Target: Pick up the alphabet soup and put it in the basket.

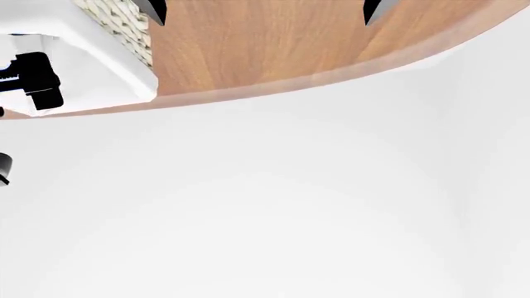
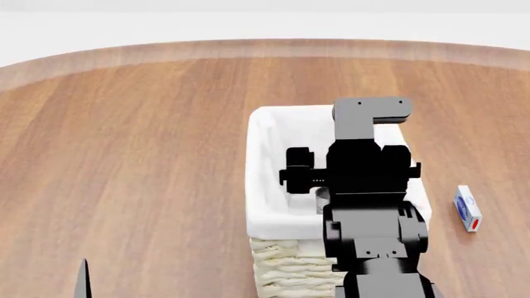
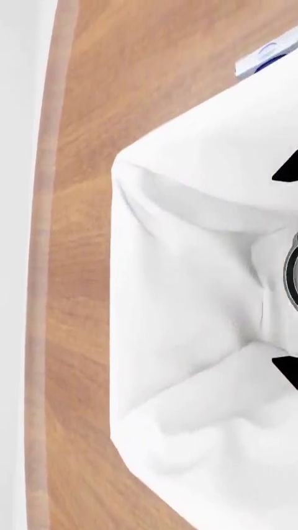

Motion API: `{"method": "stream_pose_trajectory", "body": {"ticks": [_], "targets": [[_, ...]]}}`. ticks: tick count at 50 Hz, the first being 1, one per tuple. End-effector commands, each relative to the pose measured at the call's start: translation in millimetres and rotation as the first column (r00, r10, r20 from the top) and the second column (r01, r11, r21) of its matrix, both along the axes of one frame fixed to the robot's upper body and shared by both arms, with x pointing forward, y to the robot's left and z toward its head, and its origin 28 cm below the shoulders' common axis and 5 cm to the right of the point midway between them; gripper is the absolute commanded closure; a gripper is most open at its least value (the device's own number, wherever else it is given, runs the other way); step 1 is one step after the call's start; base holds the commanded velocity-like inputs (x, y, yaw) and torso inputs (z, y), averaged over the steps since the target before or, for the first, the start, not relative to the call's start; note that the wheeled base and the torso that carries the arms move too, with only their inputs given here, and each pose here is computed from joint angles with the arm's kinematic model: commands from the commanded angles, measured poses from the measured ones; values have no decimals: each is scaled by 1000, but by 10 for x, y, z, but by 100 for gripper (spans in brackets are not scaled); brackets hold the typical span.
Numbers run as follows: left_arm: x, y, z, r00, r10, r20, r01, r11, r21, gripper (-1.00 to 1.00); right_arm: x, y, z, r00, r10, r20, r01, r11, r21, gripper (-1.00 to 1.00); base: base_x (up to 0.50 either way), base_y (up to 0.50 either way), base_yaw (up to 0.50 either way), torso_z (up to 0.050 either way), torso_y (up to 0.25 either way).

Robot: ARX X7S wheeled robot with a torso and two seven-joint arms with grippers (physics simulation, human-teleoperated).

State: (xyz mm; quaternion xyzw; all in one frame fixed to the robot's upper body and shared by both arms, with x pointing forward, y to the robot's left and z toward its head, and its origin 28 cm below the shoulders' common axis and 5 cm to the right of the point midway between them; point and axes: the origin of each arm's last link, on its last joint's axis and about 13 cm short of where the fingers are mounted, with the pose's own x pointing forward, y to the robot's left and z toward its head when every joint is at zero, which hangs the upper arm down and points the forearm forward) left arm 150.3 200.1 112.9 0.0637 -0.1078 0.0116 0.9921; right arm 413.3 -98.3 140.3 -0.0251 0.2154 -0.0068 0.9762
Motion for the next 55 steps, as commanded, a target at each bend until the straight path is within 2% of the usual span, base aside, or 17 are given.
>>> {"method": "stream_pose_trajectory", "body": {"ticks": [1, 5, 8, 17, 21, 24, 27, 30, 33, 35, 36, 38, 41, 44, 50, 52, 55], "targets": [[0, 0, 0, 1000, 0, 1, 0, 1000, 1, -100, 10, -2, 25, 1000, 11, 10, -11, 1000, -22, -100, 0, 0, 0, 0, 0], [-3, 2, 5, 1000, 2, 2, -2, 1000, 0, -100, 12, 1, 26, 1000, 17, 14, -16, 1000, -19, -100, 0, 0, 0, 0, 0], [-9, 2, 5, 1000, 2, 4, -2, 1000, -1, -100, 57, 13, 80, 992, 53, 113, -49, 998, -36, -100, 0, 0, 0, 0, 0], [-12, 12, 10, 1000, 9, 8, -9, 1000, -2, -100, 176, 45, 354, 913, 21, 408, -55, 996, 70, -100, 0, 0, 0, 0, 0], [-12, 10, 9, 1000, 8, 8, -8, 1000, -1, -100, 191, 51, 414, 898, -3, 441, -43, 995, 94, -100, 0, 0, 0, 0, 0], [-9, 7, 4, 1000, 8, 7, -8, 1000, 1, -100, 212, 49, 504, 876, -51, 479, -42, 982, 182, -100, 0, 0, 0, 0, 0], [-7, 7, 2, 1000, 8, 7, -8, 1000, 0, -100, 217, 51, 526, 867, -51, 495, -44, 983, 178, -100, 0, 0, 0, 0, 0], [-10, 8, 3, 1000, 7, 6, -7, 1000, 0, -100, 240, 12, 645, 826, -88, 556, -50, 972, 229, -100, 0, 0, 0, 0, 0], [-12, 8, 8, 1000, 6, 7, -6, 1000, 0, -100, 252, 1, 730, 788, -58, 612, -39, 989, 144, -100, 0, 0, 0, 0, 0], [-11, 5, 8, 1000, 5, 6, -5, 1000, 1, -100, 241, 4, 824, 762, -42, 646, -59, 989, 133, -100, 0, 0, 0, 0, 0], [-9, 3, 7, 1000, 4, 6, -4, 1000, 1, -100, 184, 2, 755, 786, -34, 617, -57, 990, 126, -100, 0, 0, 0, 0, 0], [-7, 2, 10, 1000, 2, 5, -2, 1000, 1, -100, 47, -6, 890, 756, -18, 654, -76, 990, 115, -100, 0, 0, 0, 0, 0], [-5, -1, 7, 1000, 1, 5, -1, 1000, 3, -100, -191, -8, 1141, 678, 9, 735, -90, 993, 71, -100, 0, 0, 0, 0, 0], [-7, 1, 12, 1000, 1, 6, -1, 1000, 3, -100, -366, -5, 1063, 646, 34, 763, -85, 996, 28, -100, 0, 0, 0, 0, 0], [-12, 2, 19, 1000, 3, 8, -3, 1000, 5, -100, -712, -16, 1032, 608, 51, 792, -124, 992, 31, -100, 0, 0, 0, 0, 0], [-8, -1, 10, 1000, 3, 6, -3, 1000, 6, -100, -891, -9, 1010, 610, 43, 791, -182, 979, 88, -100, 0, 0, 0, 0, 0], [-17, 2, 13, 1000, 5, 8, -5, 1000, 7, -100, -1111, 2, 951, 590, 56, 806, -175, 983, 60, -100, 0, 0, 0, 0, 0]]}}
